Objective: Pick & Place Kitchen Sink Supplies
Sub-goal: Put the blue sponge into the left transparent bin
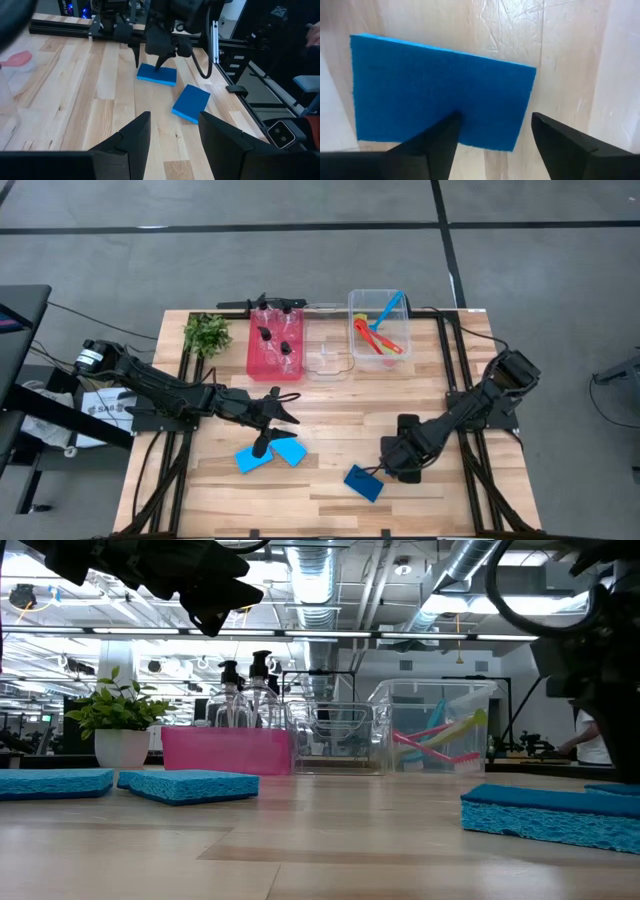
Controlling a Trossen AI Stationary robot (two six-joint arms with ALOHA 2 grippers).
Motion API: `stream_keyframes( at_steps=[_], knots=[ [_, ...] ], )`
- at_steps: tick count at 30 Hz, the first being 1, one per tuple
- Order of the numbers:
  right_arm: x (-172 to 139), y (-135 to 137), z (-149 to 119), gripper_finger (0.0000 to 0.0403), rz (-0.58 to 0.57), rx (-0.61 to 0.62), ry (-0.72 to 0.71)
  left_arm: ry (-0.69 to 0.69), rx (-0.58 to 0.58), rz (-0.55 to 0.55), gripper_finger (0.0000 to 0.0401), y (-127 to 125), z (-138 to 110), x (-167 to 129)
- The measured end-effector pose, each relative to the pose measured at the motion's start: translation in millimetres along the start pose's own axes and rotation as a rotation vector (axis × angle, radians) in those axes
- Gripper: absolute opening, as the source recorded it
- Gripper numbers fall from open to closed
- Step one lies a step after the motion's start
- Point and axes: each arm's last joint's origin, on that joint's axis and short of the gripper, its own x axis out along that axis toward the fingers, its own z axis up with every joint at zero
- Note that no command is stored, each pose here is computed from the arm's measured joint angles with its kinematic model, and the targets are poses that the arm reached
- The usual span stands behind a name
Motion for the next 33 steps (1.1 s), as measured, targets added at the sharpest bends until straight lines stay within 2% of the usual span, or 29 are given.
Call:
stream_keyframes(
  at_steps=[4, 8, 15, 25, 29, 33],
  knots=[
    [13.1, 1.4, 4.4, 0.0247, -0.022, -0.037, 0.027, 0.0, 0.0, 0.0, 0.0168, 0.0, 0.0, 0.0],
    [28.2, 1.9, 9.6, 0.0236, -0.032, -0.051, 0.053, 0.0, 0.0, 0.0, 0.0168, -0.1, 0.0, 0.0],
    [36.3, 2.7, 11.8, 0.0174, -0.034, -0.07, 0.086, -0.002, 0.0, -0.001, 0.0168, -0.1, 0.2, 0.0],
    [7.6, -2.3, 10.6, 0.0055, 0.044, 0.002, -0.019, -0.007, 0.0, -0.001, 0.0168, -0.1, 0.7, 0.0],
    [-6.4, -6.2, 9.5, 0.0028, 0.07, 0.041, -0.074, -0.008, 0.0, -0.001, 0.0168, -0.2, 0.8, 0.0],
    [-21.1, -10.3, 7.4, 0.0019, 0.101, 0.051, -0.124, -0.011, 0.0, -0.002, 0.0168, -0.2, 1.1, 0.0]
  ],
)
